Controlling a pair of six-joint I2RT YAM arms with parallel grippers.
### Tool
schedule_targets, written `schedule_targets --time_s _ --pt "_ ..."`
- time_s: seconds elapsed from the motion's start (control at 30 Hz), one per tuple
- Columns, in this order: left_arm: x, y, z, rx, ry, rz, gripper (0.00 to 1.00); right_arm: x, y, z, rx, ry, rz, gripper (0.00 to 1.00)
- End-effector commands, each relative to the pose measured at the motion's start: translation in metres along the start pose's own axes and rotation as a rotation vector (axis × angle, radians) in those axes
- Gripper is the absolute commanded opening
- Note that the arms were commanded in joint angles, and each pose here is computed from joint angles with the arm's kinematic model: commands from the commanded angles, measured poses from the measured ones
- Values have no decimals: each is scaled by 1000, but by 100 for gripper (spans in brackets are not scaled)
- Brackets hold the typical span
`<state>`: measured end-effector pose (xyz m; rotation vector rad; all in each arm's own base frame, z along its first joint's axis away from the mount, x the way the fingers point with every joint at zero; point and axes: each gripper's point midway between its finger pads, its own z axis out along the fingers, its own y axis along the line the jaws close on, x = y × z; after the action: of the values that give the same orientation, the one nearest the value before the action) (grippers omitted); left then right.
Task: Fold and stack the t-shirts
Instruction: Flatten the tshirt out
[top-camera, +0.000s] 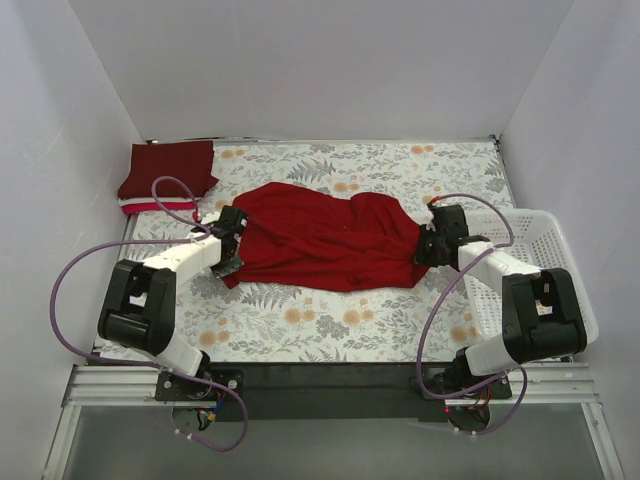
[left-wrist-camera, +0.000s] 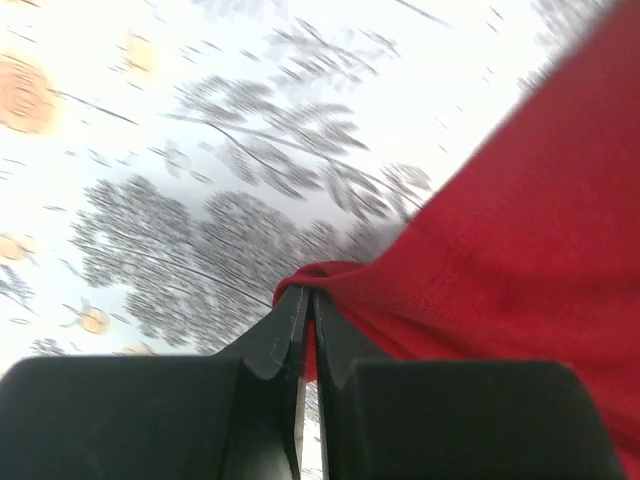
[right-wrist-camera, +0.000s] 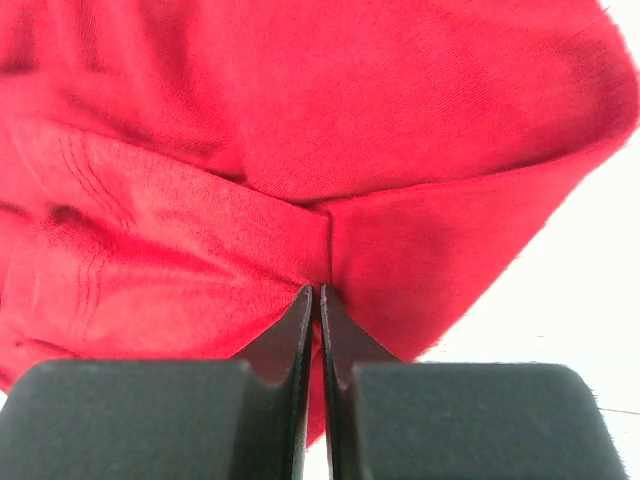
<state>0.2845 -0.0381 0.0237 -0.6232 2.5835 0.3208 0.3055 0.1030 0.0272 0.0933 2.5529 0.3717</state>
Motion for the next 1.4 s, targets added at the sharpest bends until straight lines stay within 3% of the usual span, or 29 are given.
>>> schedule_targets --time_s 0.0,0.1,0.23,0.33,0.5,0.57,0.67,0.9,1.37 --pt "-27 22 -2 -30 -49 -37 0 -47 -10 -13 71 -113 -10 9" --pt "-36 28 -4 -39 -62 -51 0 -66 -11 -21 82 -145 -17 17" --pt "-37 23 -23 54 -83 -76 0 -65 26 -33 -77 -136 -90 37" --pt "-40 14 -46 176 -119 -98 19 -54 60 -43 -162 -136 -181 46" --pt "-38 -4 -83 389 -154 -129 60 -28 119 -51 -244 -121 -333 50" --pt "-35 -9 -86 446 -165 -136 67 -21 127 -43 -227 -101 -361 52" --pt "-31 -14 -90 505 -187 -136 69 -12 137 -29 -188 -64 -396 54" --pt "-26 -4 -82 488 -234 -130 69 -39 124 -16 37 -148 -333 61" --pt "-32 -2 -85 478 -257 -143 69 -61 110 23 237 -160 -303 58"
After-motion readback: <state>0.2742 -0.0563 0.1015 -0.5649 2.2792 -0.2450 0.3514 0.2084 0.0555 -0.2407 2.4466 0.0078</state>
